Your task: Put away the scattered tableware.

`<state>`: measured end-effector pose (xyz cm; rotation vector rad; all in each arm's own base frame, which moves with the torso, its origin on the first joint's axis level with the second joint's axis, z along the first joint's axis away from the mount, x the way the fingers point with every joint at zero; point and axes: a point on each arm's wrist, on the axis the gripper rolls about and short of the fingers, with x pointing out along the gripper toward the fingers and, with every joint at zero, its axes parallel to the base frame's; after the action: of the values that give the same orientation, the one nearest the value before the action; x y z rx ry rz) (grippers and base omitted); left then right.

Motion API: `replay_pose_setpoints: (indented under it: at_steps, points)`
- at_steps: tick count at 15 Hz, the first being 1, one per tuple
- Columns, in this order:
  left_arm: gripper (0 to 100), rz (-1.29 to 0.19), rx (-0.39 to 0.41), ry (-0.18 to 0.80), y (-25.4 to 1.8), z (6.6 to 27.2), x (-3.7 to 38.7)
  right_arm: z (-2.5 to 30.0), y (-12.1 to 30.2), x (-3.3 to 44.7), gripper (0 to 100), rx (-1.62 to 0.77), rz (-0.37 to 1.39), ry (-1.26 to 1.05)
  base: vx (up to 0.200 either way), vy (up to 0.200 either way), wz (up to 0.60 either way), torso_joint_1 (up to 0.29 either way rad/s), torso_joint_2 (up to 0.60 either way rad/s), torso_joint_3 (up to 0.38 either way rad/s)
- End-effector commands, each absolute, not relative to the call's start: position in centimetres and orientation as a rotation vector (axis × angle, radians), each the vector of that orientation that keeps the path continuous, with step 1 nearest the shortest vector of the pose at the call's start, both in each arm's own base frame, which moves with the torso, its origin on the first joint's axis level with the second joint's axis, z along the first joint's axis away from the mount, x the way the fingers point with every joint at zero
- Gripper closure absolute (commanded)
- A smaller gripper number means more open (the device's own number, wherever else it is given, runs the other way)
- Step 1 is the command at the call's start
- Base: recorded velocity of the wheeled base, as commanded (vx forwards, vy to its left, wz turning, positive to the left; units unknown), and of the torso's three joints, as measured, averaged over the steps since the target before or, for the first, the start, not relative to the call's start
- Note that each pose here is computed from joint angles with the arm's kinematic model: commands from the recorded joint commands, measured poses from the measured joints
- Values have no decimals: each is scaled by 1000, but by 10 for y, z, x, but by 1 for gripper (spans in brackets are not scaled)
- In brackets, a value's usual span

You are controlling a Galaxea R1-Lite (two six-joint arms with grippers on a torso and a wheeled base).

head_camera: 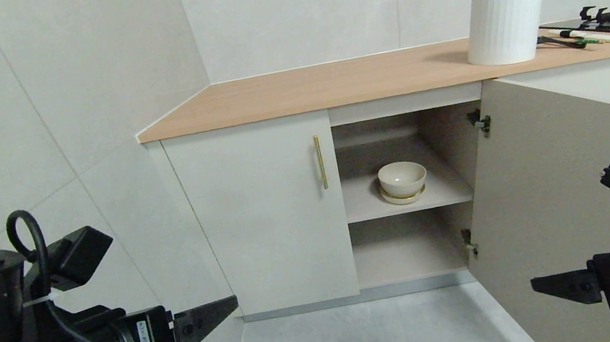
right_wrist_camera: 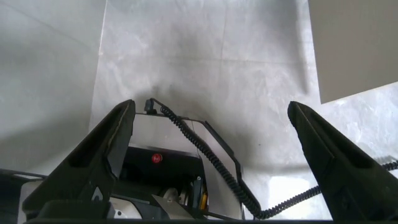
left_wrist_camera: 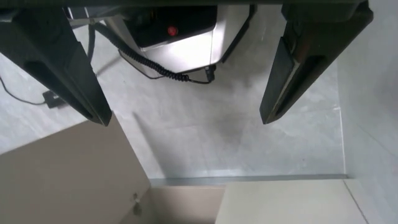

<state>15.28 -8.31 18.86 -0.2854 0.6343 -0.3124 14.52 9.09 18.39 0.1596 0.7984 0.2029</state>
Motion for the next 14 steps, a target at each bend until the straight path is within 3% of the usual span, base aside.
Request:
replay_pose_setpoints:
  at_steps: [1, 6, 14]
  points:
    - [0, -311, -286, 635, -83, 188, 153, 184, 91, 145, 0, 158, 203, 800, 0, 0, 0, 0, 0, 0]
    - [0, -311, -283, 636, -83, 188, 153, 181, 89, 142, 0, 136, 190, 838, 0, 0, 0, 0, 0, 0]
    - [0, -312, -278, 637, -83, 188, 152, 181, 87, 141, 0, 131, 182, 848, 0, -200, 0, 2, 0, 4]
